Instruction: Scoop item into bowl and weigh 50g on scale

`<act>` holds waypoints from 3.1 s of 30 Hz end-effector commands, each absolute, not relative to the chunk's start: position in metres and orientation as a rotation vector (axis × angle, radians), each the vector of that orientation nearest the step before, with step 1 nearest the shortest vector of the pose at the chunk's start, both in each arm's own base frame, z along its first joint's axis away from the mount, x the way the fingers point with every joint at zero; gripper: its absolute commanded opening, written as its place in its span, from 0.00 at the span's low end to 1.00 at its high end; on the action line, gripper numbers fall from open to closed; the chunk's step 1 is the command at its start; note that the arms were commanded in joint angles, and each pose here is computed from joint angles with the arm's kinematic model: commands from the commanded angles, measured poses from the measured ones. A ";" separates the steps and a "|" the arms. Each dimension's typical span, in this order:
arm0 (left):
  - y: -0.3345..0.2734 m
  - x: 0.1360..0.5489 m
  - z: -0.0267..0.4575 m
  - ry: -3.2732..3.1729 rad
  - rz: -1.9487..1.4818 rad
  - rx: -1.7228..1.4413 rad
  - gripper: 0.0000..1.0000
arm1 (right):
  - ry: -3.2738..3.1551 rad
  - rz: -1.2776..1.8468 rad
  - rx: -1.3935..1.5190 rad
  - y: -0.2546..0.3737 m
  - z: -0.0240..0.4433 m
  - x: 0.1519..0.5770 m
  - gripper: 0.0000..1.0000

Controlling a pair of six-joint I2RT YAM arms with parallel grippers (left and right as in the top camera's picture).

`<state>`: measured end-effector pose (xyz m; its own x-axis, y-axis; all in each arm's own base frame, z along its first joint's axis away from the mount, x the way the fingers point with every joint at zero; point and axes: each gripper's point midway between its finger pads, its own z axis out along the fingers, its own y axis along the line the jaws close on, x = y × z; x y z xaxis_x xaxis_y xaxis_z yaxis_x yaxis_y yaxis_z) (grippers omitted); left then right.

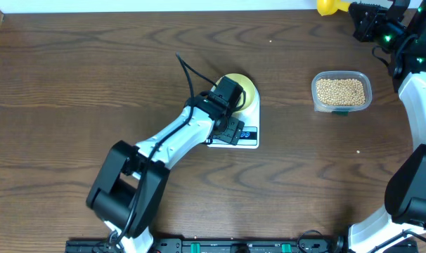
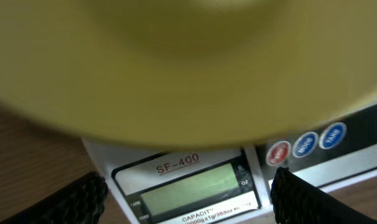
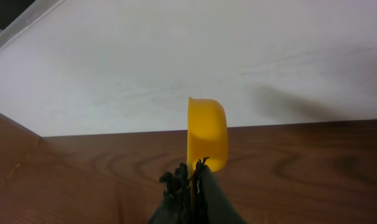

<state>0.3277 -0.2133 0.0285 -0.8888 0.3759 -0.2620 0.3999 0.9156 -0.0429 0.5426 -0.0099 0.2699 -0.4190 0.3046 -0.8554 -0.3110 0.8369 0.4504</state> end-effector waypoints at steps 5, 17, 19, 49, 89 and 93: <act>-0.211 0.326 0.022 2.840 -0.117 0.577 0.86 | 1.862 0.666 -0.036 -0.007 0.280 0.544 0.01; -0.214 0.332 0.024 2.814 -0.130 0.574 0.86 | 1.862 0.666 -0.036 -0.007 0.280 0.544 0.01; -0.215 0.332 0.024 2.804 -0.126 0.608 0.86 | 1.862 0.666 -0.036 -0.007 0.280 0.544 0.01; -0.219 0.339 0.026 2.717 -0.113 0.786 0.86 | 1.864 0.667 -0.035 -0.007 0.279 0.544 0.01; -0.222 0.331 0.016 2.722 -0.090 0.896 0.86 | 1.864 0.667 -0.035 -0.007 0.279 0.544 0.01; -0.222 0.331 0.013 2.728 -0.088 0.898 0.86 | 1.863 0.666 -0.036 -0.007 0.279 0.544 0.01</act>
<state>0.3337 -0.2259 0.0228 -0.7780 0.5531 -0.2979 0.5771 0.8166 0.0089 0.5425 -0.0099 0.2696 -0.4193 0.3029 -0.8558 -0.3115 0.8375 0.4490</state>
